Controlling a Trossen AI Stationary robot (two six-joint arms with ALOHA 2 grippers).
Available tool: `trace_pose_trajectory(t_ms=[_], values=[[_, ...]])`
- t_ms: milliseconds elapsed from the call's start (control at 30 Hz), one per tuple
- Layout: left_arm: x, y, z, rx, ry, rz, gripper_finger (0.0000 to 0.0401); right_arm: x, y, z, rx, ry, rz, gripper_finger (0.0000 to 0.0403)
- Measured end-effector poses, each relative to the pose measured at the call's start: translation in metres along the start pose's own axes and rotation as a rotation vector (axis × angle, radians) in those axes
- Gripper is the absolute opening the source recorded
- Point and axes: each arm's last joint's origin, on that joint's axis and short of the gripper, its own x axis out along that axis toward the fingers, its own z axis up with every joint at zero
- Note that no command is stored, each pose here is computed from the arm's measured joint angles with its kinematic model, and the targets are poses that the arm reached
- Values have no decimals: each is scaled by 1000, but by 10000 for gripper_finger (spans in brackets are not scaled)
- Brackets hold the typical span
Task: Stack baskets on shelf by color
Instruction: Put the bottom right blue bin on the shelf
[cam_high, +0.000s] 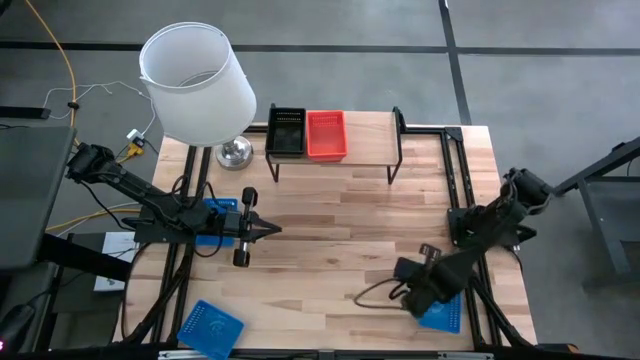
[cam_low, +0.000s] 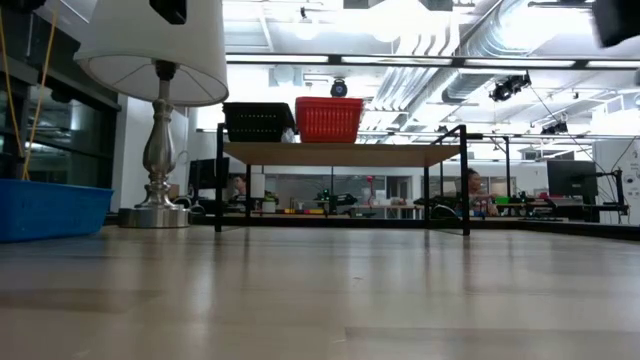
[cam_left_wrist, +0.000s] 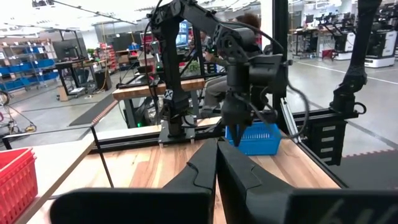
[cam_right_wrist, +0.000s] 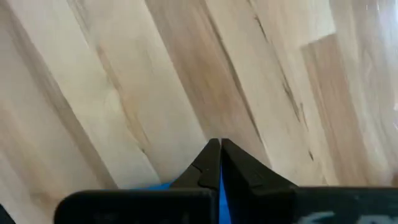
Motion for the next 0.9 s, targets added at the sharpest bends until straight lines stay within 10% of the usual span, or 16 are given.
trace_pose_trajectory(t_ms=[333,900], values=[[0,0,0,0,0,0,0,-1,-6,-7,65,191,-15,18],[0,0,0,-3,0,0,0,-8,-6,-45,77,99,-177,187]])
